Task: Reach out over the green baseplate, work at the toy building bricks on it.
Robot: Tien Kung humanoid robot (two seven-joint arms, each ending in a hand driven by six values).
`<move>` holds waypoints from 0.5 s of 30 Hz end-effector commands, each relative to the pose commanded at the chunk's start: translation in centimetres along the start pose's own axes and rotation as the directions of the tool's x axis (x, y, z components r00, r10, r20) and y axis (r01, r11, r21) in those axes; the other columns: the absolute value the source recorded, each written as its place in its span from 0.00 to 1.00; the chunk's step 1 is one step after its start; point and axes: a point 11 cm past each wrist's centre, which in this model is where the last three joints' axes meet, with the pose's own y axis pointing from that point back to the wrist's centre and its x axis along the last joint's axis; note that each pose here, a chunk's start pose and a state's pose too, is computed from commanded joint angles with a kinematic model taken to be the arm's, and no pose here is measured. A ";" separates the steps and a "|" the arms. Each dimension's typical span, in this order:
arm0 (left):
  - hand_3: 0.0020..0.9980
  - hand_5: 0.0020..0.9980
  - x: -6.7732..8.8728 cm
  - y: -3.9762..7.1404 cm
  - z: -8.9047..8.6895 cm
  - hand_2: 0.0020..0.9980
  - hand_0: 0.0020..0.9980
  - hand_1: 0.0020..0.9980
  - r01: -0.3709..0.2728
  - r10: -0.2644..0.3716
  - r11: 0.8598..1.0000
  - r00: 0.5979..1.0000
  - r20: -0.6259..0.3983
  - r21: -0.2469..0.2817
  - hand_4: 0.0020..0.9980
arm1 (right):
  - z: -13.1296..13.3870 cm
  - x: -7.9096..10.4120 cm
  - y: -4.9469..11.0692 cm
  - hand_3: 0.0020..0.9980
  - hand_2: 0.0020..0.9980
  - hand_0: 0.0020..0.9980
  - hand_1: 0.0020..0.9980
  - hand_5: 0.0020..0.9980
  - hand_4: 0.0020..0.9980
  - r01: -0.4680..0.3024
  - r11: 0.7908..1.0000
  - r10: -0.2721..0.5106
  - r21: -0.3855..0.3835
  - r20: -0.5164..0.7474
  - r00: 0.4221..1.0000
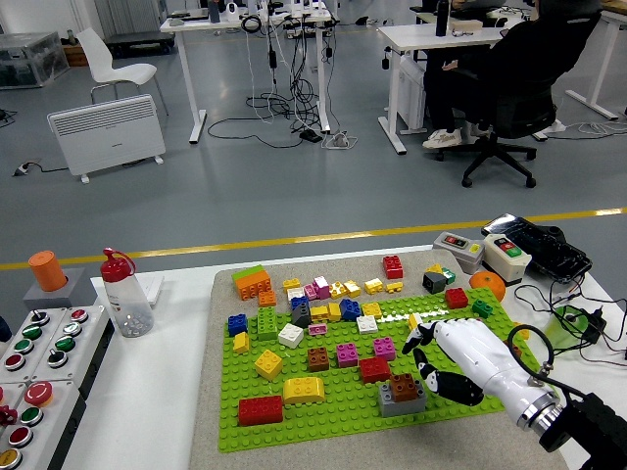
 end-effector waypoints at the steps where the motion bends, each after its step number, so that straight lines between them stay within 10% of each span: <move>1: 0.57 1.00 0.0 0.0 0.0 0.67 0.65 0.68 -0.001 0.001 1.000 1.000 0.000 -0.001 0.28 | -0.2 0.2 0.1 0.60 0.65 0.62 0.65 0.13 0.31 -0.030 1.000 0.030 0.000 0.059 0.998; 2: 0.57 1.00 0.1 0.0 0.1 0.67 0.65 0.68 -0.002 0.002 1.000 1.000 0.000 -0.003 0.29 | -0.5 0.4 0.2 0.76 0.80 0.76 0.76 0.19 0.37 -0.059 0.998 0.058 0.006 0.117 0.991; 15: 0.57 1.00 -0.1 0.0 0.2 0.67 0.65 0.68 -0.005 0.005 1.000 1.000 0.009 -0.004 0.29 | -0.4 4.5 2.3 0.86 0.86 0.82 0.81 0.41 0.52 -0.218 0.973 0.206 -0.071 0.687 0.697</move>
